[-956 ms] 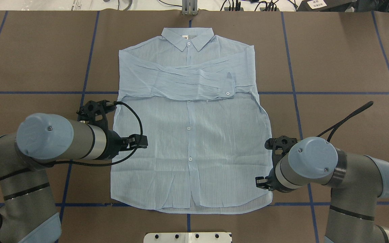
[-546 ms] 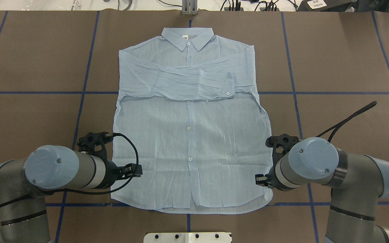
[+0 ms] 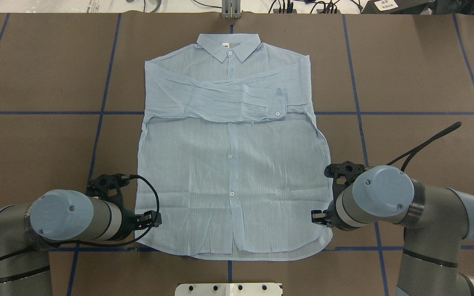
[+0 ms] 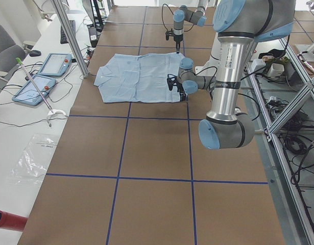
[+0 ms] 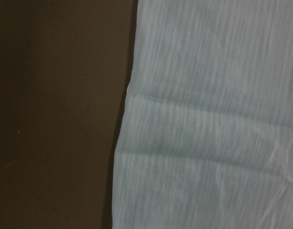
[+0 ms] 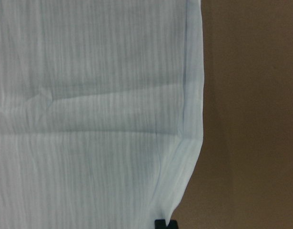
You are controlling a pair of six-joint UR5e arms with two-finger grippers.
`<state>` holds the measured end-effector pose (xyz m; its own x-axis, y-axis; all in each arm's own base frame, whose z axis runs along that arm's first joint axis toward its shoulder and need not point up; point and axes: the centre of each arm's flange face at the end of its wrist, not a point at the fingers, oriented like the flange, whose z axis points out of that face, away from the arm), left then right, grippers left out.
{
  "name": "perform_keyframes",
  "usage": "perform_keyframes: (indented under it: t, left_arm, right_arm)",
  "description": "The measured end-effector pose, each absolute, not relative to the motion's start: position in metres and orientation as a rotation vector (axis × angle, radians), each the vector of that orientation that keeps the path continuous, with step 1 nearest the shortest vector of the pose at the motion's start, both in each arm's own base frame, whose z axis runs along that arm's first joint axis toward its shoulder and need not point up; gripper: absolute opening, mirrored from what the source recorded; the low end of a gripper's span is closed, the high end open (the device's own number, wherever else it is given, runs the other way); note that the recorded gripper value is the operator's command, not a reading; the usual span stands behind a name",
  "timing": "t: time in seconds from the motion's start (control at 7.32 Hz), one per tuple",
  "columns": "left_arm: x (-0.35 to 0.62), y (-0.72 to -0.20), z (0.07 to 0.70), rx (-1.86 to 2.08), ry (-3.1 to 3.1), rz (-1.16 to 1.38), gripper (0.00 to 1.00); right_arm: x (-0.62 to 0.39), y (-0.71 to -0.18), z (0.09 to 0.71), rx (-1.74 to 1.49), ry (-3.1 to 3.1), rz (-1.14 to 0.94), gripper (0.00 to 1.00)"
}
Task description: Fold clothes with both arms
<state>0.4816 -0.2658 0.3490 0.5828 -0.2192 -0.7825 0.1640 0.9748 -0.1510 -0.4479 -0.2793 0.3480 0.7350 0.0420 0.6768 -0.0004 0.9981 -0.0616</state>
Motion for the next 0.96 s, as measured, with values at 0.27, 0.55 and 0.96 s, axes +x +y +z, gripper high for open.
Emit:
perform_keyframes:
  t: [0.27,0.55,0.96]
  left_arm:
    - [0.4847,-0.2652,0.3546,-0.068,0.91,-0.223,0.57]
    - [0.4861,-0.2646,0.3566,-0.07,0.906,-0.222,0.49]
    - [0.488,-0.2621,0.3588,-0.075,0.894,-0.219,0.47]
  right_arm:
    - [-0.446,-0.2822,0.3481,-0.058,-0.745,0.028,0.0]
    - [-0.4442,-0.2837,0.3469,-0.06,-0.749,0.03,0.0]
    - [-0.4419,-0.2863,0.346,-0.06,-0.752,0.036,0.0]
